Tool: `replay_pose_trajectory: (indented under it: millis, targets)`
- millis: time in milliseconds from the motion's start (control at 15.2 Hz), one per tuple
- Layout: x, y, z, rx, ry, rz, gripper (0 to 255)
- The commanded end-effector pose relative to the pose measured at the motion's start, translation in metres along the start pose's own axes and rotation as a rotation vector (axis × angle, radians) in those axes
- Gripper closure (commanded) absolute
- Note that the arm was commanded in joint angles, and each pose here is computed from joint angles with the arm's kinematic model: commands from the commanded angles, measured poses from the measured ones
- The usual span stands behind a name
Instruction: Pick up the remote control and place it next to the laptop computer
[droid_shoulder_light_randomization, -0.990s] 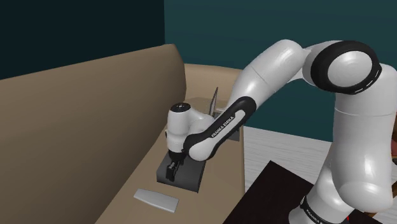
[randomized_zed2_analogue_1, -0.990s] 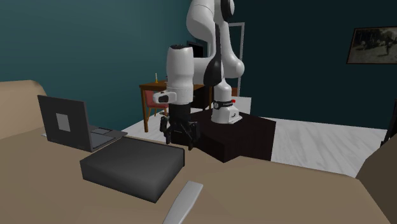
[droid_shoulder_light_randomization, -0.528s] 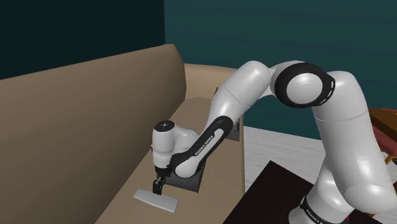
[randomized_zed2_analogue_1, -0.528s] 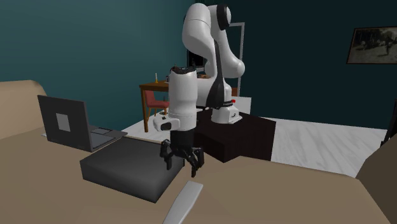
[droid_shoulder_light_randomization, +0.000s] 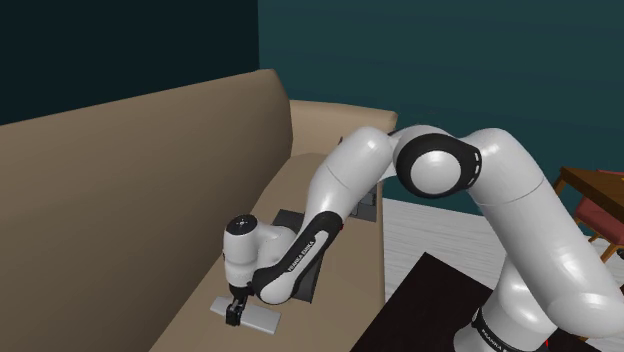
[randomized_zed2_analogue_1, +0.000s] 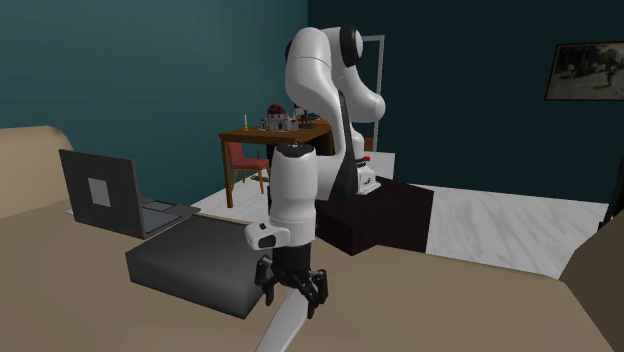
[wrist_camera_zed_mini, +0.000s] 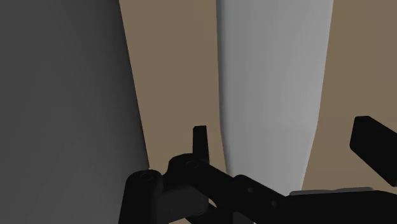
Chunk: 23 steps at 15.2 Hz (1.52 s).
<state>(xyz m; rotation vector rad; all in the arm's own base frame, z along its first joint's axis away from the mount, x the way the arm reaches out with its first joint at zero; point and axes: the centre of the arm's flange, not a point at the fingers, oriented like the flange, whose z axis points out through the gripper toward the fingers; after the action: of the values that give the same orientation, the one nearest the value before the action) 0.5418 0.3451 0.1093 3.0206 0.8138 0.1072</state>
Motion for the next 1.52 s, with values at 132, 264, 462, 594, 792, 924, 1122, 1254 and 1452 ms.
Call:
replay_pose_trajectory:
  millis: [132, 264, 462, 594, 792, 924, 1122, 1254, 1452]
  targets:
    - [0.0, 0.0, 0.02, 0.0, 0.0, 0.0, 0]
    - [0.0, 0.0, 0.023, 0.0, 0.0, 0.0, 0]
    - [0.0, 0.0, 0.023, 0.0, 0.0, 0.0, 0]
    - [0.0, 0.0, 0.023, 0.0, 0.0, 0.0, 0]
    - [0.0, 0.0, 0.023, 0.0, 0.0, 0.0, 255]
    - [0.0, 0.0, 0.023, 0.0, 0.0, 0.0, 255]
    - [0.0, 0.0, 0.023, 0.0, 0.0, 0.0, 255]
    - [0.0, 0.0, 0.023, 0.0, 0.0, 0.0, 255]
    - [0.001, 0.001, 0.013, 0.0, 0.0, 0.0, 255]
